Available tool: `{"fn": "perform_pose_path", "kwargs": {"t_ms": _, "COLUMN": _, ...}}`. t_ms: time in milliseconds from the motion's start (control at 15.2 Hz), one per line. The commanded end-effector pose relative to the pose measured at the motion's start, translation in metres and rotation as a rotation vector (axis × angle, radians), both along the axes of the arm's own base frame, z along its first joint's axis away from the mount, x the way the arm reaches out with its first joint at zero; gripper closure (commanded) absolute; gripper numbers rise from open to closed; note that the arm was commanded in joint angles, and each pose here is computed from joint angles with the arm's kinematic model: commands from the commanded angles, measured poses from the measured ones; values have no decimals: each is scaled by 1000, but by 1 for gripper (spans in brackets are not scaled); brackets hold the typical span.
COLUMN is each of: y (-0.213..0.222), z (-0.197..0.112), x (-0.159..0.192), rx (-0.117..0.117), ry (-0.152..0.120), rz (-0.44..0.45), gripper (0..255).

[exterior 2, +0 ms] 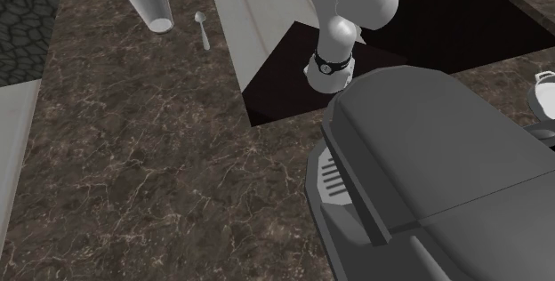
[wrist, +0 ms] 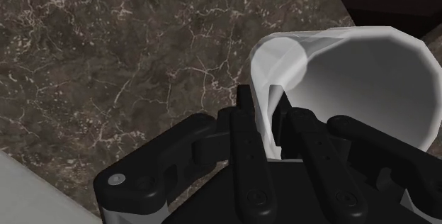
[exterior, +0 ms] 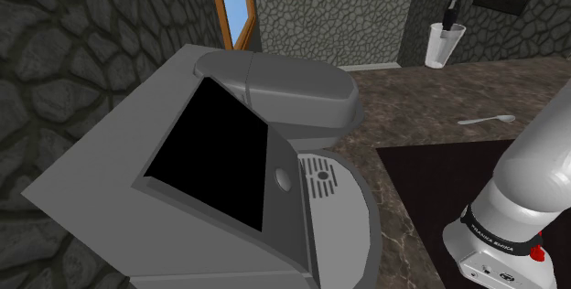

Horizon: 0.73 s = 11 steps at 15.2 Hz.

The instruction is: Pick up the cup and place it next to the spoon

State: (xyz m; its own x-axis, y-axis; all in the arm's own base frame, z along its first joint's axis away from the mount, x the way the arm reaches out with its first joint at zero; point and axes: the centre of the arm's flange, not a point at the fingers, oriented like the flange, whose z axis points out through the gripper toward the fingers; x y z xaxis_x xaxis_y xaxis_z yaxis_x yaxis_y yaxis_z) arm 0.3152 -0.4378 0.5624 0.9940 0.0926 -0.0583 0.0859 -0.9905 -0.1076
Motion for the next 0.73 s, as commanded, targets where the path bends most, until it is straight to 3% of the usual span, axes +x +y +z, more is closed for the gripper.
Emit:
{"fn": "perform_pose_path", "kwargs": {"t_ms": 0, "y": -8, "z": -8, "x": -4, "rx": -1, "ry": -1, "rz": 2, "gripper": 255}}
{"fn": "perform_pose_path", "kwargs": {"t_ms": 660, "y": -8, "z": -61, "x": -4, "rx": -1, "ry": -1, "rz": 2, "gripper": 255}}
